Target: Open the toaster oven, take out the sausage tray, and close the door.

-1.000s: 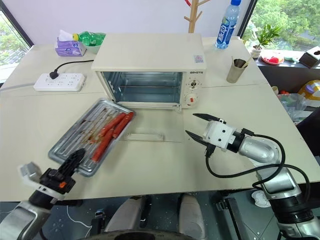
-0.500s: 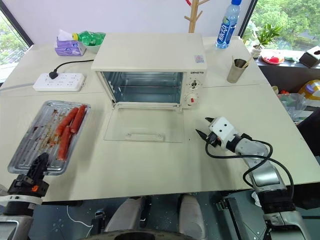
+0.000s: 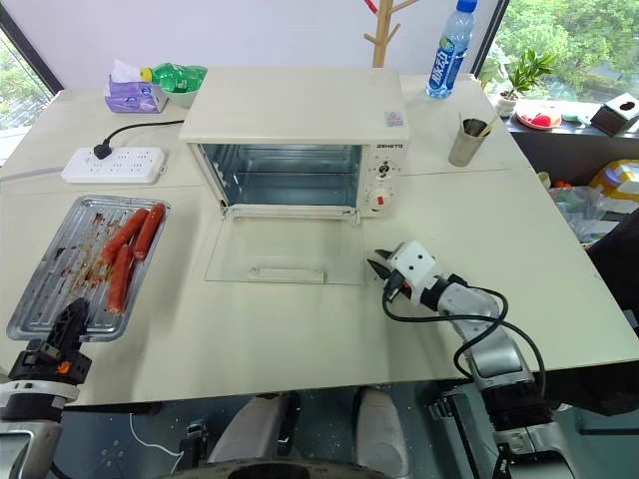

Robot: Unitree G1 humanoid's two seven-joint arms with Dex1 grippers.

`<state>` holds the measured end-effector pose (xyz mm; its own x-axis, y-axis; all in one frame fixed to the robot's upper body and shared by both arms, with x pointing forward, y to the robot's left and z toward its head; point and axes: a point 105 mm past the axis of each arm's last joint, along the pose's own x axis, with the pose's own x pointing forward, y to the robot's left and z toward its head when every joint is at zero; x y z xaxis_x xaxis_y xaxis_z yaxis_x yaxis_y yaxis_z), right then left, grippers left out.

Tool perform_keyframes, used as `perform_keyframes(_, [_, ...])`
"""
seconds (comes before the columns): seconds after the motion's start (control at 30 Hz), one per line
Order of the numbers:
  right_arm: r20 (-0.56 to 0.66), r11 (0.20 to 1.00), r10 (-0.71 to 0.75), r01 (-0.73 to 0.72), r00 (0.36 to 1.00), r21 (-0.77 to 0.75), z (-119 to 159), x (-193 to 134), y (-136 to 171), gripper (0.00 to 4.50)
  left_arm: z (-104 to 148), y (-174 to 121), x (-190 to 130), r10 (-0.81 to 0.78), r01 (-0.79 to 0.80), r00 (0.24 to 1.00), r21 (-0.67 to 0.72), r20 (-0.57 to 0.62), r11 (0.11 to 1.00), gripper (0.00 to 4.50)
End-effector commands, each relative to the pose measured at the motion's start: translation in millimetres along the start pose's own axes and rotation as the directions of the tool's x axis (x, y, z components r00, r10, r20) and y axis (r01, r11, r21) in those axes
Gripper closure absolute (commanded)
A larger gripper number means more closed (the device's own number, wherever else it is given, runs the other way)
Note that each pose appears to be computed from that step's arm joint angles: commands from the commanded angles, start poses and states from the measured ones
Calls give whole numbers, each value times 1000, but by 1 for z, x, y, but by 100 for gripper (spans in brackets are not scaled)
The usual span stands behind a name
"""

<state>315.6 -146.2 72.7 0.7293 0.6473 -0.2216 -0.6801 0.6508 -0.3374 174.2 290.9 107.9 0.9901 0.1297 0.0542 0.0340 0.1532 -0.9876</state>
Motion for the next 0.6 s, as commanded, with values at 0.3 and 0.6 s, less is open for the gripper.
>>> perform_keyframes(0.3, [204,998,55,-52,977,-20,73,18,4,449,9,-18,4,-43,42,999,36,30,998,450])
perform_keyframes(0.6, [240,998,59,-59,969,-7,99,3,-9,449,-2,-19,11,-25,25,1000,28,-5,999,450])
